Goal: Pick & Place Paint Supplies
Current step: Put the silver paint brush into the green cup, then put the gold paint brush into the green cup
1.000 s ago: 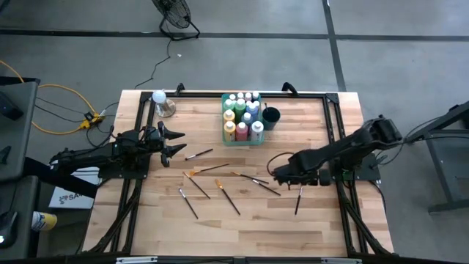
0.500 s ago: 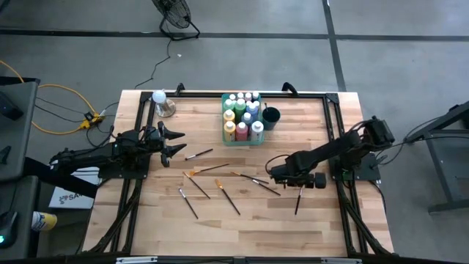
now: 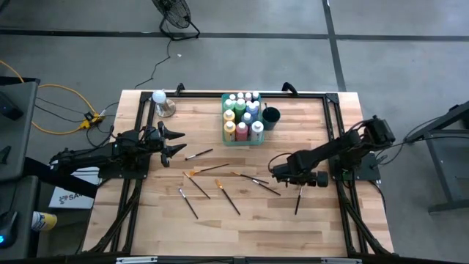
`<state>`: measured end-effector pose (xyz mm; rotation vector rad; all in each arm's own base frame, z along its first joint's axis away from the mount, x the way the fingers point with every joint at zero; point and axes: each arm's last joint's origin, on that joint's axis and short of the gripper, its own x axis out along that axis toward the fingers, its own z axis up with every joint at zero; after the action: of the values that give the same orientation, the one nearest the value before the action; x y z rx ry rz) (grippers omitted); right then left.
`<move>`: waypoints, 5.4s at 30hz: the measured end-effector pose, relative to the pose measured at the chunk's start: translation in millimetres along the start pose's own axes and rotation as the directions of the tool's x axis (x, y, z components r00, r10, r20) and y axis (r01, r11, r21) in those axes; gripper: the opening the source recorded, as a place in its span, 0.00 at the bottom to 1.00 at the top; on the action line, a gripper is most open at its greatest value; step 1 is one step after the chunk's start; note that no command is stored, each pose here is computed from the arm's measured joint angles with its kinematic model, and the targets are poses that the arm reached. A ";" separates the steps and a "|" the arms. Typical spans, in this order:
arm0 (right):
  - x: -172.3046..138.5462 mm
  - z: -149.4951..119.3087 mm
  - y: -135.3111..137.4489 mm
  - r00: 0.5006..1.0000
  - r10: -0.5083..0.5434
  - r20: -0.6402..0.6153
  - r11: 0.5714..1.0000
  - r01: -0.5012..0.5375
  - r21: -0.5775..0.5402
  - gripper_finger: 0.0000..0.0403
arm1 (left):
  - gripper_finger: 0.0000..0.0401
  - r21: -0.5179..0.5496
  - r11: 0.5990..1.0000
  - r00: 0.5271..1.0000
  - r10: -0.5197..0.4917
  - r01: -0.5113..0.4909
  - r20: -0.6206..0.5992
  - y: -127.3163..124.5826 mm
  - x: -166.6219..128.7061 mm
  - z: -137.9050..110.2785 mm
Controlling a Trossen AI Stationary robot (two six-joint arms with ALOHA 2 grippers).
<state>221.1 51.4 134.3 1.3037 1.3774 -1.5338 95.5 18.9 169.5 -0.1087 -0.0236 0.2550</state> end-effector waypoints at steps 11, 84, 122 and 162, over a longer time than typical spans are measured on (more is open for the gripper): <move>9.1 1.7 3.0 0.997 0.055 -0.048 0.998 -0.055 0.011 0.40 | 0.53 0.000 1.000 1.000 0.000 0.000 0.000 0.0 0.0 0.0; -187.5 121.7 21.2 0.125 0.631 0.766 0.765 -0.262 -0.588 0.01 | 0.53 0.000 1.000 1.000 0.000 0.000 0.000 0.0 0.0 0.0; -133.2 68.2 30.6 0.295 0.887 0.355 0.431 -0.250 -0.867 0.40 | 0.53 0.000 1.000 1.000 0.000 0.000 0.000 0.0 0.0 0.0; -87.0 -25.6 180.1 0.682 0.723 -0.108 -0.137 -0.012 -0.990 0.37 | 0.53 0.000 1.000 1.000 0.000 0.000 0.000 0.0 0.0 0.0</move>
<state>418.5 29.1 168.7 0.1566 1.0172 -0.0326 95.5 18.9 169.5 -0.1088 -0.0237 0.2551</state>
